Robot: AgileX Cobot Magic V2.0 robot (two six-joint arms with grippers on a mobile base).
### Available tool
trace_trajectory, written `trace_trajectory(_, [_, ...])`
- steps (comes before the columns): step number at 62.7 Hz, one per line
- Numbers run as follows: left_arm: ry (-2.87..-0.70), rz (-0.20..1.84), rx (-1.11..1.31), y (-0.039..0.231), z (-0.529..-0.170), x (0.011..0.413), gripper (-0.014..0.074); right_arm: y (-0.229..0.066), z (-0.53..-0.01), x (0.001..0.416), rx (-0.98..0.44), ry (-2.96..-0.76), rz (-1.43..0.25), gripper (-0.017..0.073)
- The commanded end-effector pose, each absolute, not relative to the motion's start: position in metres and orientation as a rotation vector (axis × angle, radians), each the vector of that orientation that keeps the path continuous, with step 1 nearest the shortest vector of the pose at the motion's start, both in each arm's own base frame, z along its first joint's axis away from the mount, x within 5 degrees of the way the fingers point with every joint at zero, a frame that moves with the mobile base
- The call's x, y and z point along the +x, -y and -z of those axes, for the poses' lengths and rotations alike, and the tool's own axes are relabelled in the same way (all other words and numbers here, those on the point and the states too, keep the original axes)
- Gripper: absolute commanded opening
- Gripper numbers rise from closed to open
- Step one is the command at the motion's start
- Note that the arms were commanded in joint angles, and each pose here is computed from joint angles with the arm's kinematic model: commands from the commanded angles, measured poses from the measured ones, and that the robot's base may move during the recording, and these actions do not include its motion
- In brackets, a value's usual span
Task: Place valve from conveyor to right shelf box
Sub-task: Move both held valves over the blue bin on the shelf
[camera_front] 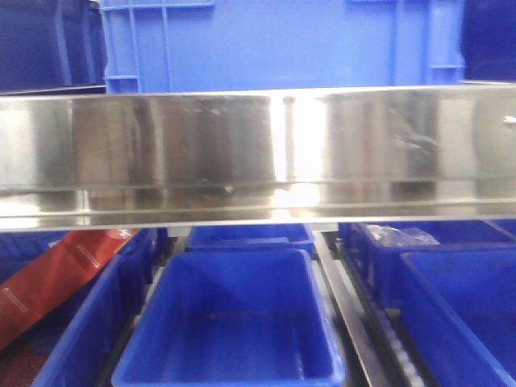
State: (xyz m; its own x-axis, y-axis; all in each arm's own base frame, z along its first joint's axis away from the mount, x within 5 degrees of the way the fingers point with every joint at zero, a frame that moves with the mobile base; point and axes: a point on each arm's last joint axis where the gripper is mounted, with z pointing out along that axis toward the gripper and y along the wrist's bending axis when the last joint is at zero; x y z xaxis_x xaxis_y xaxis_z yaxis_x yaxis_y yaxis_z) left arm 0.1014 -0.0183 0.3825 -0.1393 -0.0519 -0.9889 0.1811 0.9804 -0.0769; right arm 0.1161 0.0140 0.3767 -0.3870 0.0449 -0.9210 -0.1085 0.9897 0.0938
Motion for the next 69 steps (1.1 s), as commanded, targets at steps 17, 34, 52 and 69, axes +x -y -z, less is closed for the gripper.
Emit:
trace_trajectory(17, [-1.633,0.207,0.087,0.0179,-0.3895,0.0993,-0.0111,-0.0125,-0.3864,0.1166,-0.034,-1.873,-0.152,-0.0162])
trace_trajectory(34, [-1.633,0.207,0.087,0.0179,-0.3895,0.0993,-0.0111,-0.0125,-0.3864,0.1166,-0.034,-1.873,-0.152,-0.0162])
trace_trajectory(52, [-1.633,0.207,0.087,0.0179,-0.3895,0.0993,-0.0111,-0.0125,-0.3864,0.1166,-0.034,-1.873,-0.152,-0.0162])
trace_trajectory(69, [-1.631,0.207,0.086,0.0178,-0.3897,0.0994,-0.0111,-0.0125,-0.3864,0.1166,-0.034,-1.873,-0.152,-0.0162])
